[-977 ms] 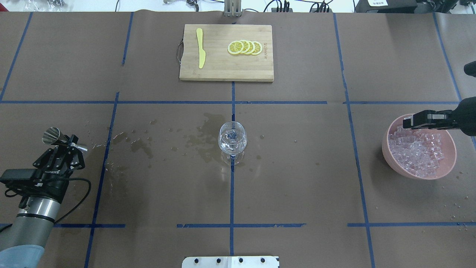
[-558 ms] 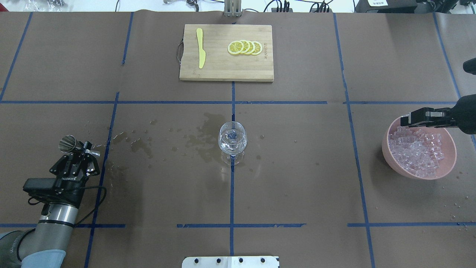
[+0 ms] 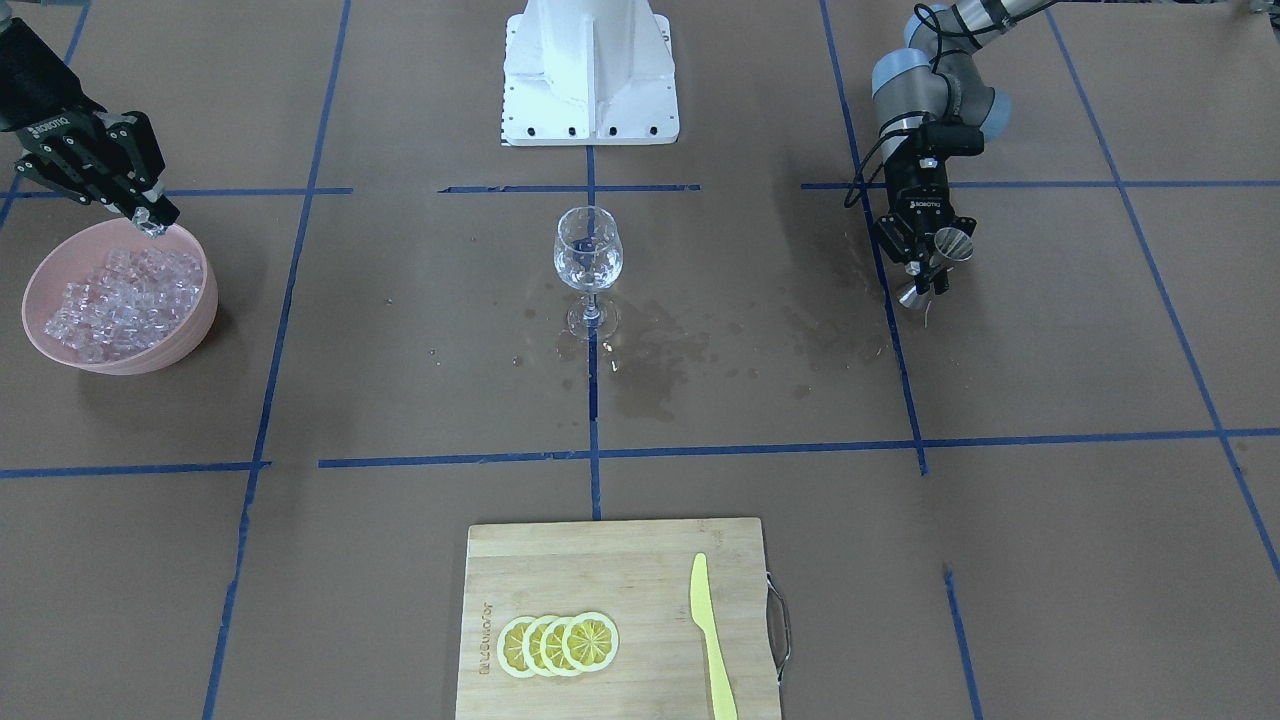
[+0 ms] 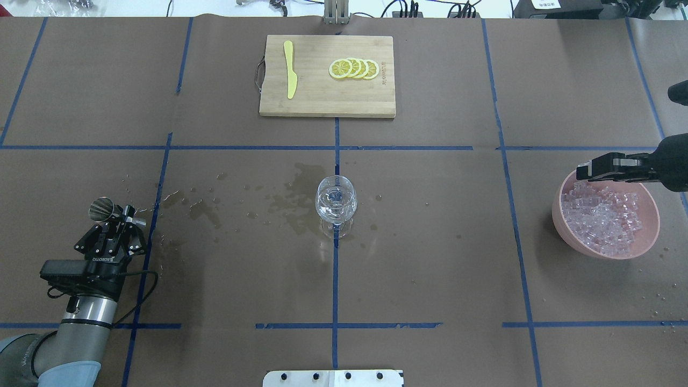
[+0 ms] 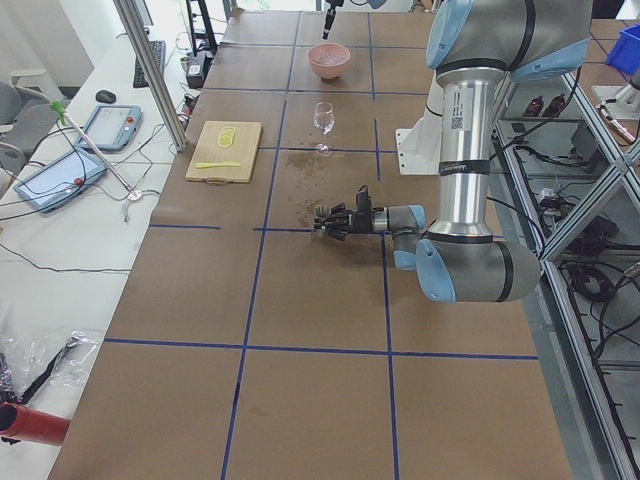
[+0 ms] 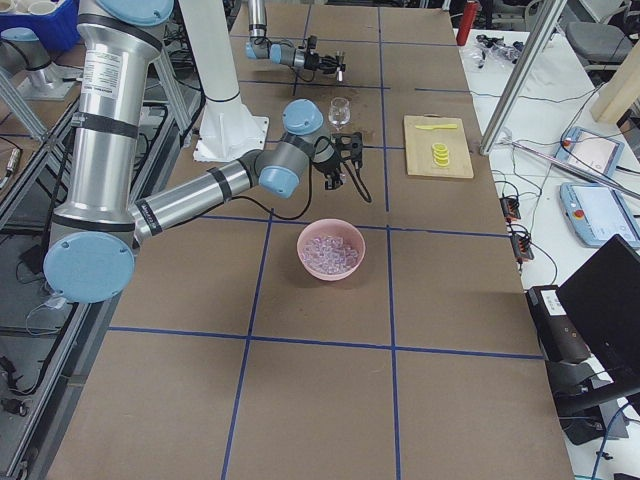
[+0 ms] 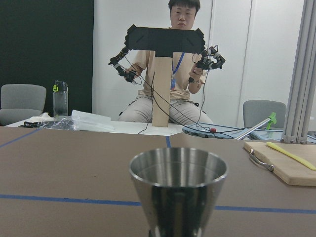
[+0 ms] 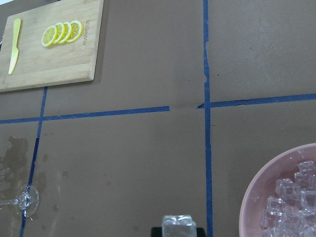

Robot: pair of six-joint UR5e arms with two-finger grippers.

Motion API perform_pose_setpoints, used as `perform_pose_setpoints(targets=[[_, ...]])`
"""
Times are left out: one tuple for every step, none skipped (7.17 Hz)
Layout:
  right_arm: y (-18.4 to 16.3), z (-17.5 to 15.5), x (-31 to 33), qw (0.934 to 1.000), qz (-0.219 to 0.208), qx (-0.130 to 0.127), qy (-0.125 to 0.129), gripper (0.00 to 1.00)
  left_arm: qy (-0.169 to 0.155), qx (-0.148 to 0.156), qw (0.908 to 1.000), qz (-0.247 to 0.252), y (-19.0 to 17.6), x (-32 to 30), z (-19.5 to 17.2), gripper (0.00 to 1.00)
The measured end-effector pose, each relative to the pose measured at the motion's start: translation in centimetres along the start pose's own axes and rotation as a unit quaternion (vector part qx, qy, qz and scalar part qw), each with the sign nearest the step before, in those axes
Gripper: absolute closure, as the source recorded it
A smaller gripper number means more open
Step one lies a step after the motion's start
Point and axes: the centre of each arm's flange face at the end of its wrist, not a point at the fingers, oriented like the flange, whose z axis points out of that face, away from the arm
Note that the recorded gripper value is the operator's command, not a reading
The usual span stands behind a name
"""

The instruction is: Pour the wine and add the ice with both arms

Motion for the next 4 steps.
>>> perform_pose_setpoints(targets=[[-0.01, 0.02, 0.00, 1.0000, 0.001, 0.000, 0.000, 1.00, 0.000, 0.000, 1.0000, 0.002, 0.02, -0.02, 0.00, 0.86], [-0.02, 0.02, 0.00, 1.0000, 0.001, 0.000, 0.000, 1.00, 0.000, 0.000, 1.0000, 0.004, 0.03, -0.02, 0.01, 0.80], [-0.02, 0.02, 0.00, 1.0000, 0.001, 0.000, 0.000, 1.00, 0.000, -0.001, 1.0000, 0.005, 0.05, -0.02, 0.01, 0.72], [-0.03, 0.04, 0.02, 1.0000, 0.001, 0.000, 0.000, 1.00, 0.000, -0.002, 1.0000, 0.005, 0.07, -0.02, 0.01, 0.65]])
